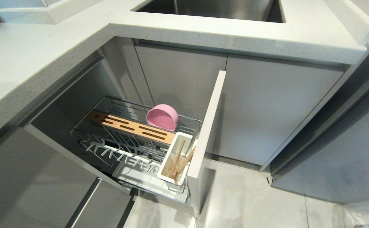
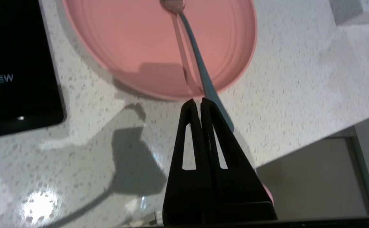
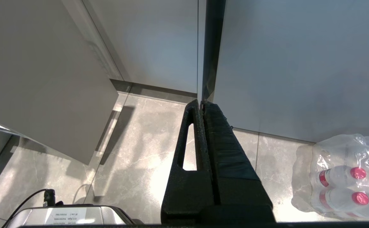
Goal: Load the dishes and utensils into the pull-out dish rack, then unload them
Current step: Pick up the fork and place it in the cupboard
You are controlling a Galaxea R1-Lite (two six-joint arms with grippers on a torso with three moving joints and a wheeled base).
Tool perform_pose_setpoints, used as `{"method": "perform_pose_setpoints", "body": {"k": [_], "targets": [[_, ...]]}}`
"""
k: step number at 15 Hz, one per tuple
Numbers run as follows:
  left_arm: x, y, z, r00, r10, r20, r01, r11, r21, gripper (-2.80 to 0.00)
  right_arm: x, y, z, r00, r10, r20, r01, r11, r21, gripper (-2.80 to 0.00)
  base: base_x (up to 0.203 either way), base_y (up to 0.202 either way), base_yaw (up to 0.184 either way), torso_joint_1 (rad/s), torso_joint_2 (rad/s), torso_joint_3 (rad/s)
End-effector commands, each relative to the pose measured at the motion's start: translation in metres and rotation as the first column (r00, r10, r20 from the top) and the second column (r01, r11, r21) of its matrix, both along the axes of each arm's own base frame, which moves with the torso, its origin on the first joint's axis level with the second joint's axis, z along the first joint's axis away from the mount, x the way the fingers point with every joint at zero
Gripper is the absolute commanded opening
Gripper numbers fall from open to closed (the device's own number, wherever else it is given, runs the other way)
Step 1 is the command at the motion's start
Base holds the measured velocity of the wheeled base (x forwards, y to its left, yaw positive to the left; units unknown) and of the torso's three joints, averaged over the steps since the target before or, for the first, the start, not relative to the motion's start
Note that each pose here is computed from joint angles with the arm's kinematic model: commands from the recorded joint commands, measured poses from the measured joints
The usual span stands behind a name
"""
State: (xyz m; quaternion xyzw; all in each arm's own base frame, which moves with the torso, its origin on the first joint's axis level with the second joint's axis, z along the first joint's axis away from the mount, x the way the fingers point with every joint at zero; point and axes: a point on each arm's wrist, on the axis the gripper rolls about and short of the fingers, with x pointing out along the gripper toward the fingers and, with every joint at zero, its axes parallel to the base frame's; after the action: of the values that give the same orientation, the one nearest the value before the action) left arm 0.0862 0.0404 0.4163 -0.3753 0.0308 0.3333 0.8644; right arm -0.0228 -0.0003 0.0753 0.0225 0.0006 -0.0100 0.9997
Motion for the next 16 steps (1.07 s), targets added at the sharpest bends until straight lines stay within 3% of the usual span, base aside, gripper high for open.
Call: {"method": "perform_pose_setpoints", "body": {"k": [1, 4, 6, 7, 10, 16], "targets": [[0.017, 0.010, 0.000, 0.999, 0.027, -0.022, -0.027, 1.000, -0.009, -2.80, 0.000, 0.000, 0.000, 1.000, 0.000, -0.001, 0.000, 1.000, 0.000, -2.80, 0.000, 0.000, 0.000, 0.000, 0.00, 0.000], [0.060, 0.033, 0.000, 0.998, 0.038, -0.040, -0.038, 0.999, 0.022, -2.80, 0.000, 0.000, 0.000, 1.000, 0.000, -0.001, 0.000, 1.000, -0.001, -2.80, 0.000, 0.000, 0.000, 0.000, 0.00, 0.000], [0.068, 0.040, -0.001, 0.998, 0.051, -0.048, -0.049, 0.998, 0.028, -2.80, 0.000, 0.000, 0.000, 1.000, 0.000, -0.001, 0.000, 1.000, 0.001, -2.80, 0.000, 0.000, 0.000, 0.000, 0.00, 0.000], [0.071, 0.042, -0.002, 0.997, 0.052, -0.049, -0.050, 0.998, 0.029, 0.00, 0.000, 0.000, 0.000, 1.000, 0.000, -0.001, 0.000, 1.000, 0.000, -2.80, 0.000, 0.000, 0.000, 0.000, 0.00, 0.000], [0.073, 0.044, -0.002, 0.998, 0.056, -0.037, -0.055, 0.998, 0.029, 0.00, 0.000, 0.000, 0.000, 1.000, 0.001, -0.001, -0.001, 1.000, 0.000, -2.80, 0.000, 0.000, 0.000, 0.000, 0.00, 0.000], [0.095, 0.060, -0.015, 0.995, 0.038, -0.089, -0.040, 0.999, -0.017, 0.00, 0.000, 0.000, 0.000, 1.000, 0.000, -0.001, 0.000, 1.000, 0.001, -2.80, 0.000, 0.000, 0.000, 0.000, 0.00, 0.000]]}}
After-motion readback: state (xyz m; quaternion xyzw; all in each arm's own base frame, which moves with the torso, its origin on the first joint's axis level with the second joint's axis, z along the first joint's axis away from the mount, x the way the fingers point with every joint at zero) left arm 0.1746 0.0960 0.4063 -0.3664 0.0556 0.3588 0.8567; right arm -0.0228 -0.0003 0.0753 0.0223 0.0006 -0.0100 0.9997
